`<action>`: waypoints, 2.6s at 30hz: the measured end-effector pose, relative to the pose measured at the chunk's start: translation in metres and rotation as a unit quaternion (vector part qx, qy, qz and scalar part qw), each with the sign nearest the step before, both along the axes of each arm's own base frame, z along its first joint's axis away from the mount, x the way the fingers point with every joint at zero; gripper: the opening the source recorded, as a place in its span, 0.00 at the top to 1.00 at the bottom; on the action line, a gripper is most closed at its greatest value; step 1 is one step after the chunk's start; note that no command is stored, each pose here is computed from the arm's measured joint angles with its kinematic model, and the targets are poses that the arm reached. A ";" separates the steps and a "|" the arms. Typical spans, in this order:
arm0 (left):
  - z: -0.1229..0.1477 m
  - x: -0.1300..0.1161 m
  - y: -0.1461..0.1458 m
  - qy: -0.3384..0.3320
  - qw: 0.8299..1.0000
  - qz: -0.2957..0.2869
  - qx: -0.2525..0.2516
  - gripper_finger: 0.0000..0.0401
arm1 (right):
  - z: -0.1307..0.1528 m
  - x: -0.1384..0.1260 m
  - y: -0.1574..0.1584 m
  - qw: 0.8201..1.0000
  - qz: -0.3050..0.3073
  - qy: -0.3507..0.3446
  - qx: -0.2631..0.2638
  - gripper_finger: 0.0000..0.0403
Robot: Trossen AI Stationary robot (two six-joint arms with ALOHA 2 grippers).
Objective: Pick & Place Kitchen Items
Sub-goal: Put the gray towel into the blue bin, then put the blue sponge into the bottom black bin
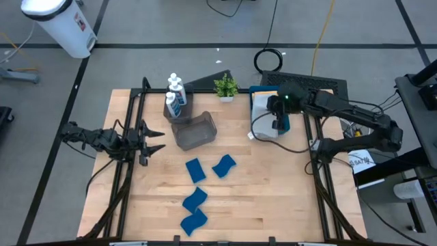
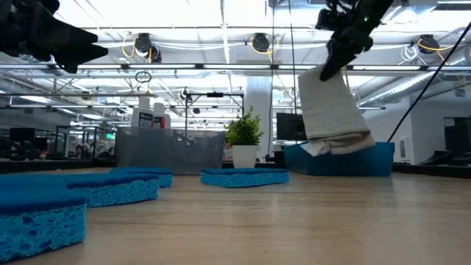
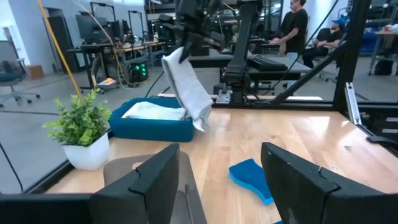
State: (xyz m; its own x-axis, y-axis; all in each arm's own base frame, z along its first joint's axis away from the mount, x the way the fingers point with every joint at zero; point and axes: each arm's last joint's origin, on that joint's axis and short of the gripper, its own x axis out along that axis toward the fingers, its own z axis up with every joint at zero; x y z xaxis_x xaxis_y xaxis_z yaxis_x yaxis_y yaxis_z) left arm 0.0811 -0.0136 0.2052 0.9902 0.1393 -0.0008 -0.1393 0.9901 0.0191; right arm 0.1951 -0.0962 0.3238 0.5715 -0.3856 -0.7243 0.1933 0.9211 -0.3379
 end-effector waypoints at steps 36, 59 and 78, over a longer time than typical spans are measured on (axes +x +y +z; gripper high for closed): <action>0.000 0.000 0.000 0.000 1.000 -0.001 0.001 0.43 | -0.133 -0.032 -0.065 0.973 -0.062 -0.074 -0.212 1.00; 0.000 0.000 0.000 -0.001 1.000 -0.001 0.001 0.43 | -0.155 -0.021 -0.077 0.968 -0.126 -0.071 -0.204 0.59; 0.000 0.000 0.000 -0.001 1.000 -0.001 0.001 0.43 | -0.088 0.016 -0.001 0.909 0.017 -0.402 -0.103 0.23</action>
State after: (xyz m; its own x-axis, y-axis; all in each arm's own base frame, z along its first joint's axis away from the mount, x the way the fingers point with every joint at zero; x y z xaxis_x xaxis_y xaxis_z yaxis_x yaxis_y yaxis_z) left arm 0.0810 -0.0136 0.2056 0.9906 0.1371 0.0009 -0.1371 0.9903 0.0214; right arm 0.2112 -0.0969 0.2355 0.8992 -0.4372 0.0196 0.4262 0.8647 -0.2660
